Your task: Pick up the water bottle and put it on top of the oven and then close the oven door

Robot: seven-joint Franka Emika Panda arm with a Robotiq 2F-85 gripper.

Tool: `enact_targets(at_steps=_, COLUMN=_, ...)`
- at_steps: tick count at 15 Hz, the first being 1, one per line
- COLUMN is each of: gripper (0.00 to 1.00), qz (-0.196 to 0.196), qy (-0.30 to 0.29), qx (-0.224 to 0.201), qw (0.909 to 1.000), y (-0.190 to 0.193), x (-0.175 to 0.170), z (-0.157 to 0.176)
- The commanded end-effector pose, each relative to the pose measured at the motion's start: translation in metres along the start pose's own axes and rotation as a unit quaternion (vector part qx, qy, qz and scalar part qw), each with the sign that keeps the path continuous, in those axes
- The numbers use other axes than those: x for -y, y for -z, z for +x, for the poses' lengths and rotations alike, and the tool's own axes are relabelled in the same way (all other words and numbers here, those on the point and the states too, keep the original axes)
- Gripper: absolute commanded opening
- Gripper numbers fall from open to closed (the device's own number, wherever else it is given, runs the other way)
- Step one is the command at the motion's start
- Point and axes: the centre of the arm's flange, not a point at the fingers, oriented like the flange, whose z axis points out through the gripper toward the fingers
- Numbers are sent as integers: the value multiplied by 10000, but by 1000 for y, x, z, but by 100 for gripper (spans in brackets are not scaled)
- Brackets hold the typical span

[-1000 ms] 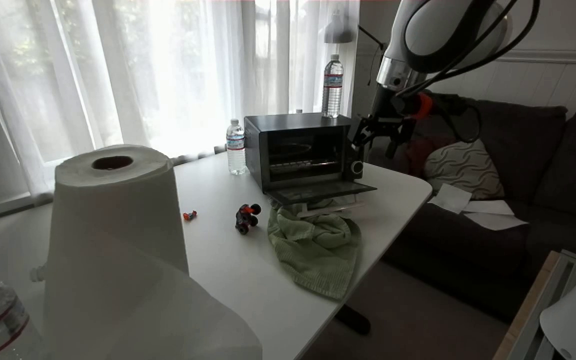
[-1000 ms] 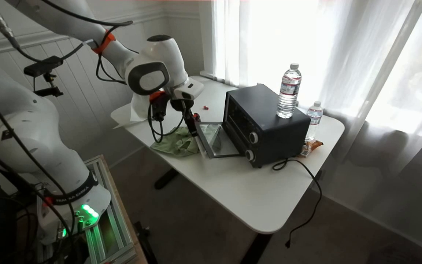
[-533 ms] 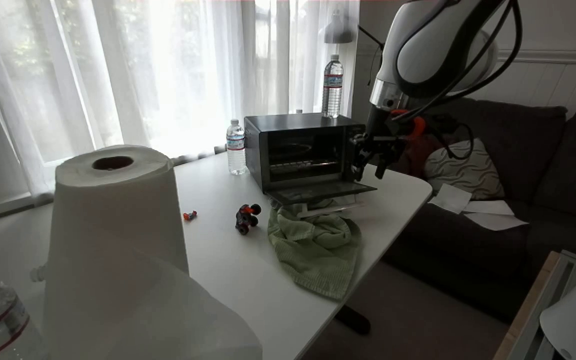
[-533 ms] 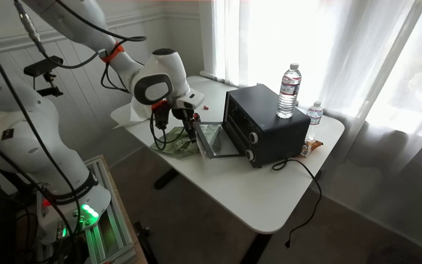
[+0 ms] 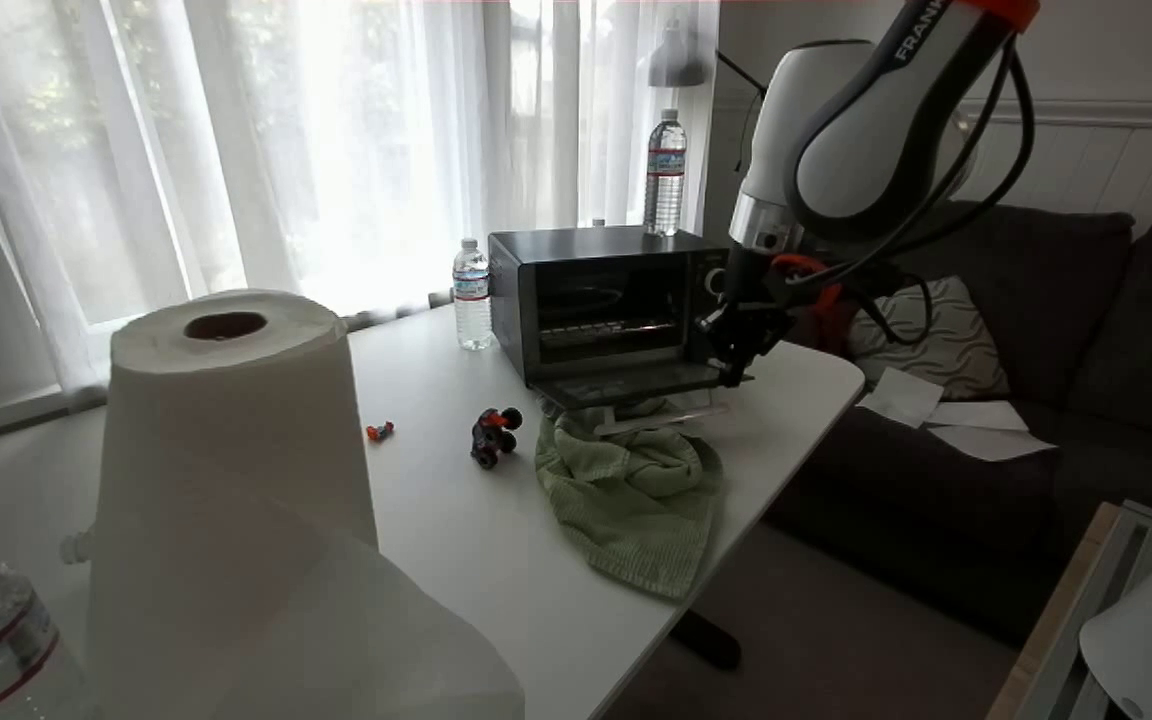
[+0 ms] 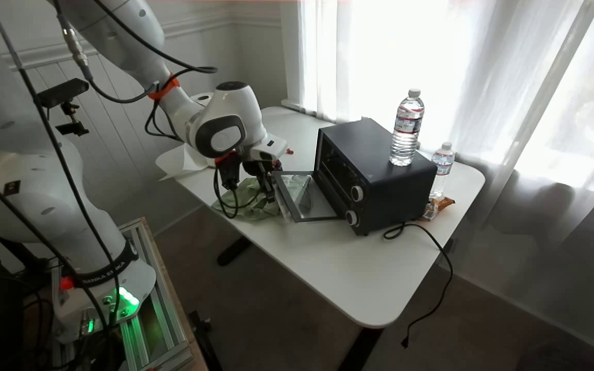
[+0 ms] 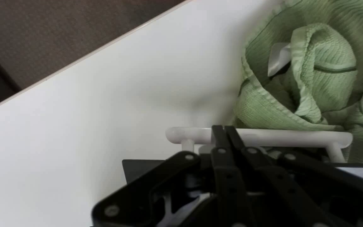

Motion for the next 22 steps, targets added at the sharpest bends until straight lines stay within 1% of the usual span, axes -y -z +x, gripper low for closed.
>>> enact_targets(at_steps=1, gripper=0, qz=-100, qy=47, qx=-107, qw=9999, y=-17, x=10, z=-2)
enact_targets(at_steps=11, gripper=0, qz=-286, qy=184, qx=-302, qw=9990, y=-31, x=15, z=3)
enact_targets(at_steps=22, gripper=0, qz=-352, qy=259, qx=-354, qw=9984, y=-50, x=18, z=11)
